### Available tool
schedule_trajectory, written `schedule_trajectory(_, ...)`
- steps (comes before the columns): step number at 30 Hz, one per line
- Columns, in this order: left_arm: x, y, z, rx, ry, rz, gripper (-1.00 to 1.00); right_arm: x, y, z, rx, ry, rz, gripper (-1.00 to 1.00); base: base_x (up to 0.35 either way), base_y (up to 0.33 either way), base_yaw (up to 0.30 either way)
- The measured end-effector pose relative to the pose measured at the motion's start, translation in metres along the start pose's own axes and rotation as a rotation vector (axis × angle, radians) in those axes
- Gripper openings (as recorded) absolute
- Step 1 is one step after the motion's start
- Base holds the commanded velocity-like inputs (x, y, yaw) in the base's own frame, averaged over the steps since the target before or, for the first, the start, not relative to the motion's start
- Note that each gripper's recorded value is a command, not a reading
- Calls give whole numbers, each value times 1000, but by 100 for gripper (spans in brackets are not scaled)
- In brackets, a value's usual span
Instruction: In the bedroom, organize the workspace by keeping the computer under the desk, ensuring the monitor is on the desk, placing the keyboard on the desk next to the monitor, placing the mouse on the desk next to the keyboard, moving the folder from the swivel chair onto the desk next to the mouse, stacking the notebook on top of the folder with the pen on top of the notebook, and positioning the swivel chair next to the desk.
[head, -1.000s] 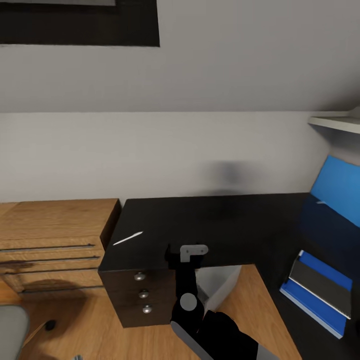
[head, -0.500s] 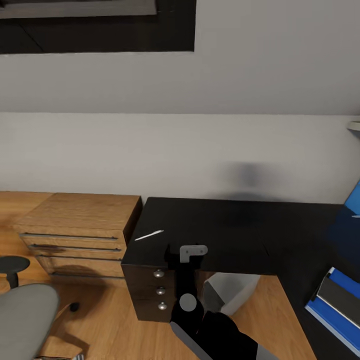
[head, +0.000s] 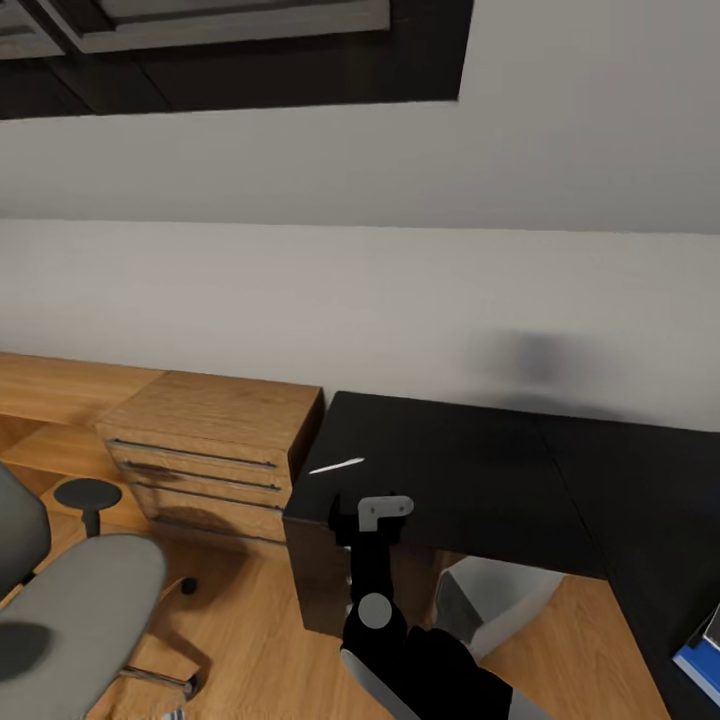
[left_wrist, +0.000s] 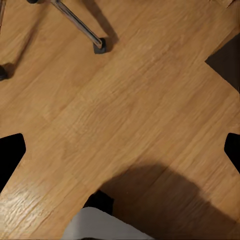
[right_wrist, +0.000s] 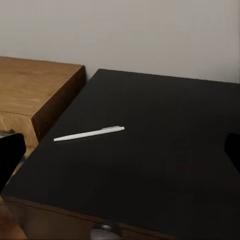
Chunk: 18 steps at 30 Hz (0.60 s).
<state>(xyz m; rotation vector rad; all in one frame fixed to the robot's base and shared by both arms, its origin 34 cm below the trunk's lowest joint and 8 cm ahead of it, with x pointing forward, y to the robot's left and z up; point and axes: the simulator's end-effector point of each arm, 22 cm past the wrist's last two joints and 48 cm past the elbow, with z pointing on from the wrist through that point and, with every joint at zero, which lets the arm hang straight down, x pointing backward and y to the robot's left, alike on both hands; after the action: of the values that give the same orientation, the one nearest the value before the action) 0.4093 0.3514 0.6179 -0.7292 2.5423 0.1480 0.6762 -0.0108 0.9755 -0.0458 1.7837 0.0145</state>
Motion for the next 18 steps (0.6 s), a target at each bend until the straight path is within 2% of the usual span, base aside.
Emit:
schedule_trajectory(1, -20, -14, -2, 31, -63, -6, 100, 0, 0, 0, 1, 0, 1, 100, 0, 0, 258)
schedule_trajectory(3, -37, -24, -6, 53, -132, -17, 100, 1, -1, 1, 1, 2, 1, 100, 0, 0, 182)
schedule_trajectory(4, -46, -42, -10, 92, -165, 5, 100, -1, -3, 1, 4, -4, 5, 100, 0, 0, 62)
schedule_trajectory(5, -63, -63, -18, 140, -205, 9, 100, -5, -5, 1, 7, -16, 16, 100, 0, 0, 40)
schedule_trajectory(6, -75, -73, -26, 169, -233, 7, 100, -8, -6, 1, 9, -25, 25, 100, 0, 0, 32)
schedule_trajectory(9, -96, -86, -47, 202, -279, 1, 100, -11, -8, 1, 13, -37, 37, 100, 0, 0, 15)
schedule_trajectory(11, -128, -98, -74, 194, -299, 3, 100, -13, -13, 3, 19, -42, 43, 100, 0, 0, 5)
schedule_trajectory(12, -134, -101, -80, 189, -297, 4, 100, -12, -14, 3, 22, -42, 44, 100, 0, 0, 3)
schedule_trajectory(15, -153, -108, -107, 145, -265, 42, 100, -12, -28, 8, 46, -43, 47, 100, 0, 0, 1)
schedule_trajectory(16, -155, -109, -110, 140, -263, 46, 100, -12, -29, 9, 49, -43, 47, 100, 0, 0, 0)
schedule_trajectory(17, -165, -109, -118, 132, -269, 42, 100, -13, -33, 10, 56, -44, 48, 100, 0, 0, 0)
schedule_trajectory(18, -200, -116, -143, 157, -329, -3, 100, -13, -35, 11, 57, -44, 49, 100, 0, 0, 0)
